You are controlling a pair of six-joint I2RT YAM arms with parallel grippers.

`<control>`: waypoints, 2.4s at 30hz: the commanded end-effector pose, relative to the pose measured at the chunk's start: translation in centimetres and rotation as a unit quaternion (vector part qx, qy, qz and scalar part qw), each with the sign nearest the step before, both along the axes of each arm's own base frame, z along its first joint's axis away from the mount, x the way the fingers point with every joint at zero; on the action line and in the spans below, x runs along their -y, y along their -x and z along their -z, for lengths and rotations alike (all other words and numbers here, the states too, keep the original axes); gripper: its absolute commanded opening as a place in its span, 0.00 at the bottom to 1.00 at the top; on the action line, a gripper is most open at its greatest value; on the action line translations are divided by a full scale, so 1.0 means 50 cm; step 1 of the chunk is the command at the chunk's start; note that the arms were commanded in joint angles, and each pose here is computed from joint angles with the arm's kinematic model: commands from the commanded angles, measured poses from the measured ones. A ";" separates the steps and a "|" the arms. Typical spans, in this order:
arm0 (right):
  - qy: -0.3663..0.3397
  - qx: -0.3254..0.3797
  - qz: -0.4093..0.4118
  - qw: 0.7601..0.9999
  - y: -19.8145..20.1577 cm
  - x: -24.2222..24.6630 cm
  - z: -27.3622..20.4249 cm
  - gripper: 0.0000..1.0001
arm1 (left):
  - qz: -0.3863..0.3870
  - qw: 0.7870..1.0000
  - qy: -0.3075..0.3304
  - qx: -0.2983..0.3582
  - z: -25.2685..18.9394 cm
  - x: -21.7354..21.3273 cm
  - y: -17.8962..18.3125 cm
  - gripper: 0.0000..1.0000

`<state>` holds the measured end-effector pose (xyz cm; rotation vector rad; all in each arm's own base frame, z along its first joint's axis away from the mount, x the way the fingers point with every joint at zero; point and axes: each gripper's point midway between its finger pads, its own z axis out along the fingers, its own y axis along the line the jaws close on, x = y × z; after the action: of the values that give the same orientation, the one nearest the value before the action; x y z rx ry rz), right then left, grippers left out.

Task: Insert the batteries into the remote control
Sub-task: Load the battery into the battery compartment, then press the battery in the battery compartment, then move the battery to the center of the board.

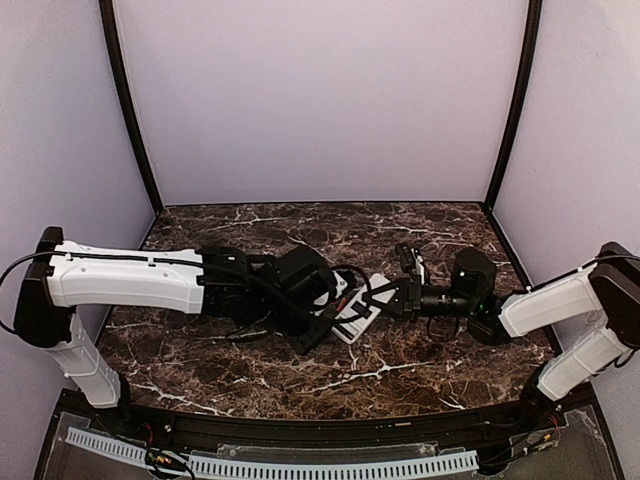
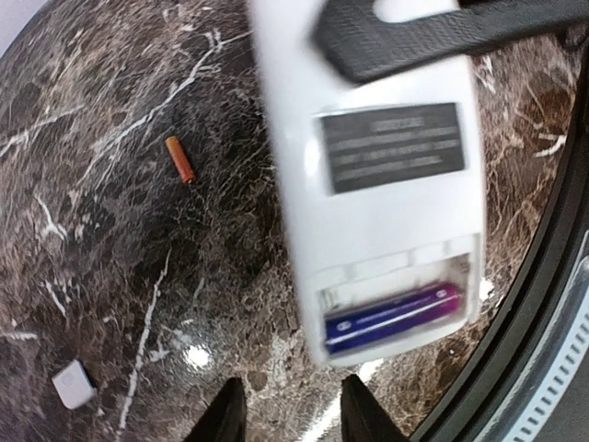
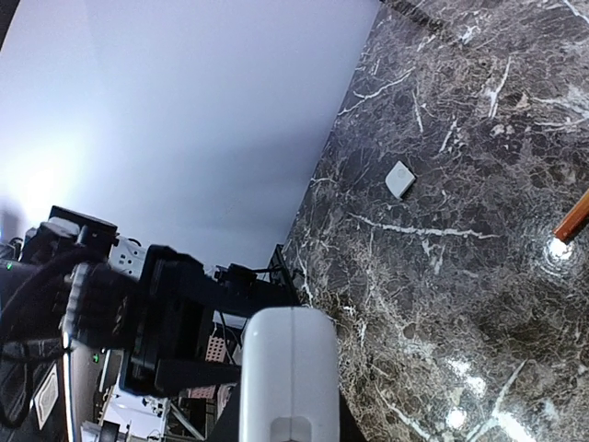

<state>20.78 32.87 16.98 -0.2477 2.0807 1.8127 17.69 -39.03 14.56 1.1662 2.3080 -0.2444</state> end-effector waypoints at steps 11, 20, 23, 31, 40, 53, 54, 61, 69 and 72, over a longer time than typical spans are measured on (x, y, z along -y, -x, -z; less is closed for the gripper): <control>-0.023 0.122 -0.023 0.992 0.020 0.009 -0.088 0.00 | 0.016 0.964 0.255 -0.080 -0.119 0.013 0.019 0.68; -0.045 0.139 -0.040 0.989 0.027 0.002 -0.120 0.00 | 0.017 0.958 0.256 -0.126 -0.080 0.059 0.023 0.66; -0.049 0.140 -0.044 0.988 0.031 0.001 -0.125 0.00 | 0.009 0.962 0.241 -0.128 -0.063 0.058 0.017 0.62; -0.049 0.141 -0.045 0.988 0.033 0.002 -0.123 0.00 | -0.006 0.956 0.253 -0.150 -0.056 0.059 0.003 0.56; -0.051 0.142 -0.046 0.988 0.034 0.003 -0.126 0.00 | -0.033 0.952 0.253 -0.166 -0.035 0.047 -0.013 0.53; -0.051 0.143 -0.036 0.988 0.024 0.012 -0.130 0.00 | -0.018 0.964 0.200 -0.175 0.005 0.036 -0.007 0.47; -0.047 0.140 -0.032 0.988 0.020 0.017 -0.126 0.00 | -0.011 0.967 0.194 -0.164 0.000 0.031 -0.010 0.57; 0.013 0.108 0.038 0.993 -0.031 0.089 -0.068 0.00 | -0.008 0.976 0.198 -0.090 -0.076 -0.006 -0.082 0.82; 0.068 0.075 0.129 0.986 -0.073 0.205 -0.019 0.00 | -0.066 0.994 0.083 -0.037 -0.030 -0.038 -0.202 0.75; 0.083 0.071 0.146 0.983 -0.078 0.232 -0.011 0.00 | -0.066 0.995 0.068 -0.044 0.003 -0.007 -0.226 0.73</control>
<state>24.56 22.90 18.80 -0.1436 1.9984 1.4848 28.22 -39.24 18.43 0.8760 2.2948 -0.5814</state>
